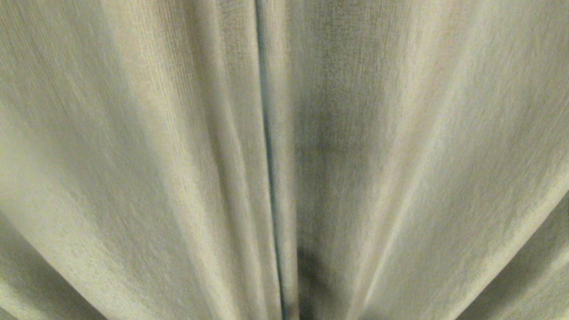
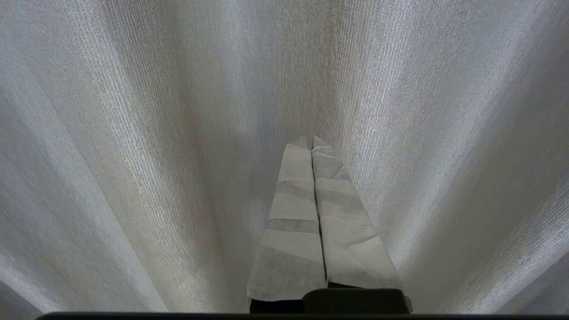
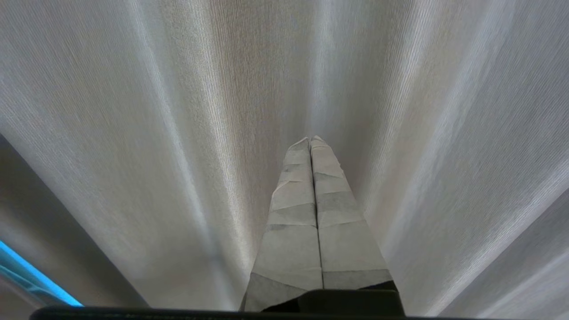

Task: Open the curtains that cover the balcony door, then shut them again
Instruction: Pull the outer curtains open on both sides

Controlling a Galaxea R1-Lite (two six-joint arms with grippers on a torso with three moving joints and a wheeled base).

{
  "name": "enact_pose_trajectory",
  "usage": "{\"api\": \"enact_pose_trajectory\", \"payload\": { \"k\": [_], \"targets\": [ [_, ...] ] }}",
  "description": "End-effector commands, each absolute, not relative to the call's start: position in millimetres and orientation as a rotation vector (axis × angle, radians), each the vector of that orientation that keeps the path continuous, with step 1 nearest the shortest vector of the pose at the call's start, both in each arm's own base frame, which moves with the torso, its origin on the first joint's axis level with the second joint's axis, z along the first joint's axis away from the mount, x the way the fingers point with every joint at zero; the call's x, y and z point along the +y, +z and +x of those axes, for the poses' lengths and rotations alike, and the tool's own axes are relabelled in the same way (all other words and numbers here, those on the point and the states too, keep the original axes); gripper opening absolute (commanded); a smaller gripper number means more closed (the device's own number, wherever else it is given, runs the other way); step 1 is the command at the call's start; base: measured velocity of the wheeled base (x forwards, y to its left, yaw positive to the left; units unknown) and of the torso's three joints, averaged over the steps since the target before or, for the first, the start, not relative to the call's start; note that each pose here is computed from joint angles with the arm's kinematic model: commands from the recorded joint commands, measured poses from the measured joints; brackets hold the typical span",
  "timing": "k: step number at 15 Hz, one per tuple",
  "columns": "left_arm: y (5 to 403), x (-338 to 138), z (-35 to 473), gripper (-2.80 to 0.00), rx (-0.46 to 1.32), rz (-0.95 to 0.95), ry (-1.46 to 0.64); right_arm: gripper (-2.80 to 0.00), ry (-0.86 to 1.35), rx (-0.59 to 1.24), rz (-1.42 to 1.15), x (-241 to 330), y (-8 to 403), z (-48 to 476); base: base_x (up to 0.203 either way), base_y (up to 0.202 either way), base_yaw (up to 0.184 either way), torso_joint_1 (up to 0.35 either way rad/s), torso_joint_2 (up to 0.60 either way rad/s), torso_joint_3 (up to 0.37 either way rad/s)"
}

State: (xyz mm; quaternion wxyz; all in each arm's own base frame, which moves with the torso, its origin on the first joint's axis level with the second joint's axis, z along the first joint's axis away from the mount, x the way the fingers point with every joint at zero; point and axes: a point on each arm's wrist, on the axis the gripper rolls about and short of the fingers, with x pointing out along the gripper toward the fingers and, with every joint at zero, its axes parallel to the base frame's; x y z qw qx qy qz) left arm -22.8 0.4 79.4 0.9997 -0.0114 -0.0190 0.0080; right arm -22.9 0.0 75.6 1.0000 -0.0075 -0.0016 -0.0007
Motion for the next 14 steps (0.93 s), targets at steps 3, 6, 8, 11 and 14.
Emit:
{"api": "enact_pose_trajectory", "payload": {
  "k": [3, 6, 8, 11, 14],
  "targets": [
    [79, 0, -23, -2.80, -0.039, -0.023, 0.016, -2.80, 0.003, -0.015, -0.054, 0, 77, -23, 0.000, 0.000, 0.000, 0.000, 0.00, 0.000],
    [79, 0, -23, -2.80, -0.039, -0.023, 0.016, -2.80, 0.073, -0.100, -0.053, 2, 89, -25, 0.000, 0.000, 0.000, 0.000, 0.00, 0.000],
    [79, 0, -23, -2.80, -0.039, -0.023, 0.016, -2.80, 0.105, -0.152, -0.058, 2, 105, -31, 0.000, 0.000, 0.000, 0.000, 0.00, 0.000],
    [79, 0, -23, -2.80, -0.039, -0.023, 0.016, -2.80, 0.221, -0.219, -0.076, 5, 124, -39, 0.000, 0.000, 0.000, 0.000, 0.00, 0.000],
    [79, 0, -23, -2.80, -0.039, -0.023, 0.016, -2.80, 0.237, -0.211, -0.077, 5, 148, -35, 0.000, 0.000, 0.000, 0.000, 0.00, 0.000]
  ]
}}
